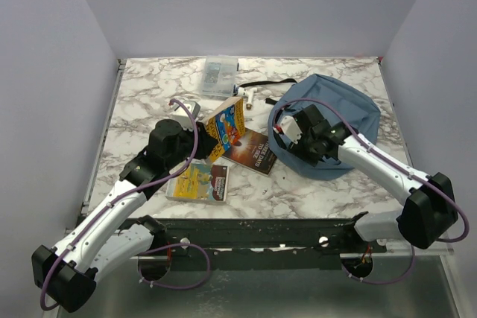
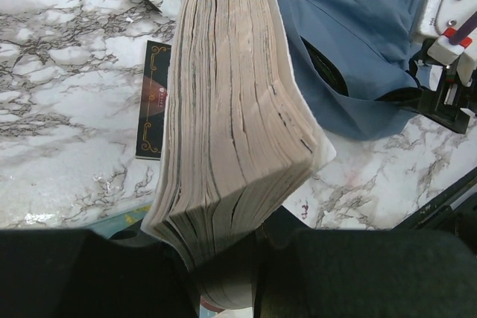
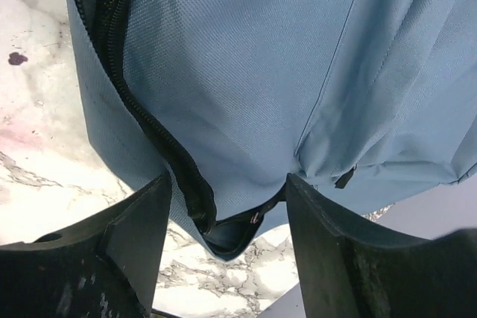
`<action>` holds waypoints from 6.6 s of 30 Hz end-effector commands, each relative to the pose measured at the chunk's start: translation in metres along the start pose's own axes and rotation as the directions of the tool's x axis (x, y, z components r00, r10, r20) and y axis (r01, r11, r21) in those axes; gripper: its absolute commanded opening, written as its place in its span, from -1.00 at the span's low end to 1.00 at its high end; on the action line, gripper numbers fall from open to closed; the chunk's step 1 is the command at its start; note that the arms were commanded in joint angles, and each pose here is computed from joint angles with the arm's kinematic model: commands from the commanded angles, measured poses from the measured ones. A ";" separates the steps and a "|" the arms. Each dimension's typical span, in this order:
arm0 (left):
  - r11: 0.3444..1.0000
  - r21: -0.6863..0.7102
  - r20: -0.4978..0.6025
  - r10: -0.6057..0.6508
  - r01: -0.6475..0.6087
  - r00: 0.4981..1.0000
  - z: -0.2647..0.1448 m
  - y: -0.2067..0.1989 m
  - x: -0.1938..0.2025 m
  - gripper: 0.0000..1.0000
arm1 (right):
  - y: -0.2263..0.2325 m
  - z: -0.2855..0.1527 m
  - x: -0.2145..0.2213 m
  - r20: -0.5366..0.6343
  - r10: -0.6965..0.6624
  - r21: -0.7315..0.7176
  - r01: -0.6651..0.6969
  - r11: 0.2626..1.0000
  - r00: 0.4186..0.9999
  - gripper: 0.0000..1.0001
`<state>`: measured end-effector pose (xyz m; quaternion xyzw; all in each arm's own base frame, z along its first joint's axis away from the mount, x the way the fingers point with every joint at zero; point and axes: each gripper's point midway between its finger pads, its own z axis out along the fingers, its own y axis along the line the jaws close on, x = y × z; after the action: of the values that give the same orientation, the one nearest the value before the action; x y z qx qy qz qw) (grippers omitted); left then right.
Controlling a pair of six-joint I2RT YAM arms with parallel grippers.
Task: Pack the student bag
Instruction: Place the book in the student bag, then pick up the book from the center of the board.
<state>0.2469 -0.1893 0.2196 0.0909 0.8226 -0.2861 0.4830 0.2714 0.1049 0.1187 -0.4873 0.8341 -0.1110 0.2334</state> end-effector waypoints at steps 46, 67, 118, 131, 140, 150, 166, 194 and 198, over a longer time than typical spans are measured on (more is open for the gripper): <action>0.450 0.124 -0.445 -0.771 0.884 0.455 0.077 -0.136 -0.006 -1.00 | -0.132 -0.141 -0.065 0.665 0.662 0.110 -0.921 0.373 0.347 -0.99; 0.226 0.024 -0.319 -0.921 0.974 0.222 0.175 -0.183 -0.001 -1.00 | -0.113 -0.159 -0.067 0.655 0.713 -0.049 -0.927 0.372 0.251 -0.99; 0.479 0.373 -0.646 -0.480 0.795 0.593 0.221 -0.276 0.013 -1.00 | -0.108 -0.145 -0.025 0.639 0.669 0.135 -0.911 0.389 0.380 -0.99; 0.473 0.076 -0.547 -0.717 0.878 0.433 0.300 -0.228 0.064 0.29 | -0.105 -0.136 -0.030 0.621 0.683 0.122 -0.909 0.399 0.384 -0.99; 0.648 0.051 -0.491 -0.646 0.760 0.584 0.254 -0.201 0.050 0.97 | -0.099 -0.126 -0.020 0.595 0.701 0.154 -0.912 0.379 0.392 -0.99; 0.725 0.029 -0.501 -0.586 0.688 0.637 0.232 -0.186 0.060 0.93 | -0.101 -0.119 -0.004 0.580 0.721 0.225 -0.925 0.305 0.379 -0.99; 0.879 0.286 -0.342 -0.277 0.380 0.898 0.117 -0.148 0.028 0.82 | -0.108 -0.127 0.045 0.585 0.684 0.433 -0.881 0.192 0.436 -0.99; 0.589 -0.554 0.054 -0.680 0.589 0.731 -0.019 0.117 0.129 0.78 | 0.030 -0.094 -0.191 0.342 0.841 -0.643 -0.548 0.535 0.418 0.50; 0.580 -0.555 0.038 -0.699 0.597 0.715 -0.014 0.120 0.148 0.62 | 0.092 -0.060 -0.232 0.238 0.824 -0.707 -0.490 0.509 0.514 0.49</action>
<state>0.2115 -0.1089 0.0674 -0.3020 0.8912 -0.2067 0.2680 0.2902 0.2780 0.2148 -0.1350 0.8589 0.2973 0.3945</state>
